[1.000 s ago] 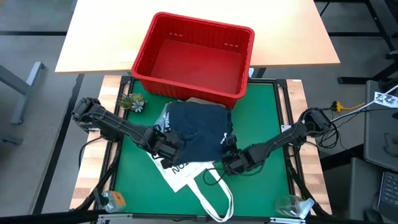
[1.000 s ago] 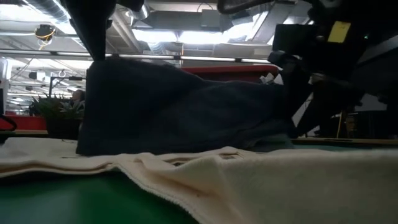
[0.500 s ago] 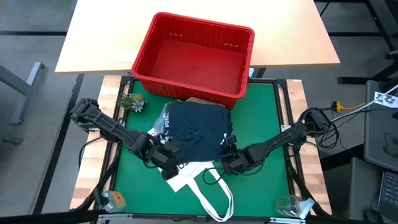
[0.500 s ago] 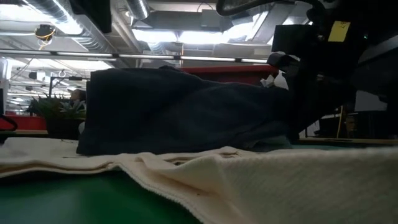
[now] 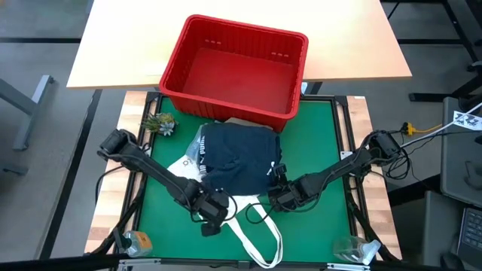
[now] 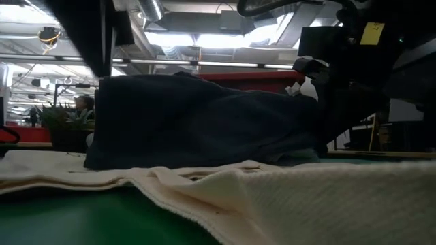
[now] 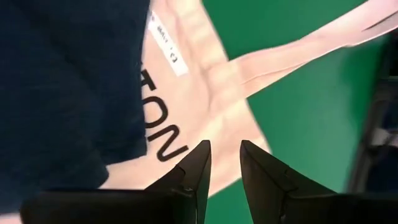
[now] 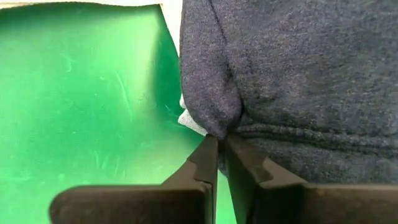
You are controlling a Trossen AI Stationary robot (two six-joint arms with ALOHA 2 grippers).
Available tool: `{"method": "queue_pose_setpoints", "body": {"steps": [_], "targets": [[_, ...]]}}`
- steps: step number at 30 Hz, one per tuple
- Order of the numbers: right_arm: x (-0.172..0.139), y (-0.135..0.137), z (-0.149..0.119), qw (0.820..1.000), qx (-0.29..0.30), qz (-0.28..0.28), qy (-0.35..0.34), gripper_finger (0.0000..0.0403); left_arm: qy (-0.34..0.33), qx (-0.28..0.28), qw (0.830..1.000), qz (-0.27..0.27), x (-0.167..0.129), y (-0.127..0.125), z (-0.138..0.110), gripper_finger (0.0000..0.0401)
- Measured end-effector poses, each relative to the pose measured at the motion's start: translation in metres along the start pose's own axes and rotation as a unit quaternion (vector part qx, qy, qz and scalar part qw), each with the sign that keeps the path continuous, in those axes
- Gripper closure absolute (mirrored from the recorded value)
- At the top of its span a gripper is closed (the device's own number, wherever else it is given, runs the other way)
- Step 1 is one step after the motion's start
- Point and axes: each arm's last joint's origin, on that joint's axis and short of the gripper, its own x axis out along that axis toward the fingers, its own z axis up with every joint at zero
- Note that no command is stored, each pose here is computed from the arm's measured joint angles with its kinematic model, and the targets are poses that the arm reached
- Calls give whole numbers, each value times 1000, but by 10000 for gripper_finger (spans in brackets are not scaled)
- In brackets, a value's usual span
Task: Fold Laundry from Bin
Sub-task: Fold the gray shorts
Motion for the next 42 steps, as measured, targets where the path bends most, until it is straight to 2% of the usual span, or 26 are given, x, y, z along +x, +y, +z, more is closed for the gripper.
{"method": "queue_pose_setpoints", "body": {"steps": [11, 16, 23, 35, 42], "targets": [[0, 1, 0, 1000, 0, 13, -1, 378, 66, -7, 994, 86, 54, 18, 6, 235], [0, 1, 0, 1000, 1, 17, -1, 377, 77, -13, 990, 118, 70, 27, 9, 223], [0, 1, 0, 1000, 2, 17, -1, 377, 94, -21, 985, 140, 86, 35, 11, 236], [0, 1, 0, 1000, 2, 17, -1, 377, 96, -30, 979, 175, 85, 49, 16, 283], [0, 1, 0, 1000, 2, 17, -1, 377, 96, -37, 979, 176, 85, 53, 19, 315]]}}
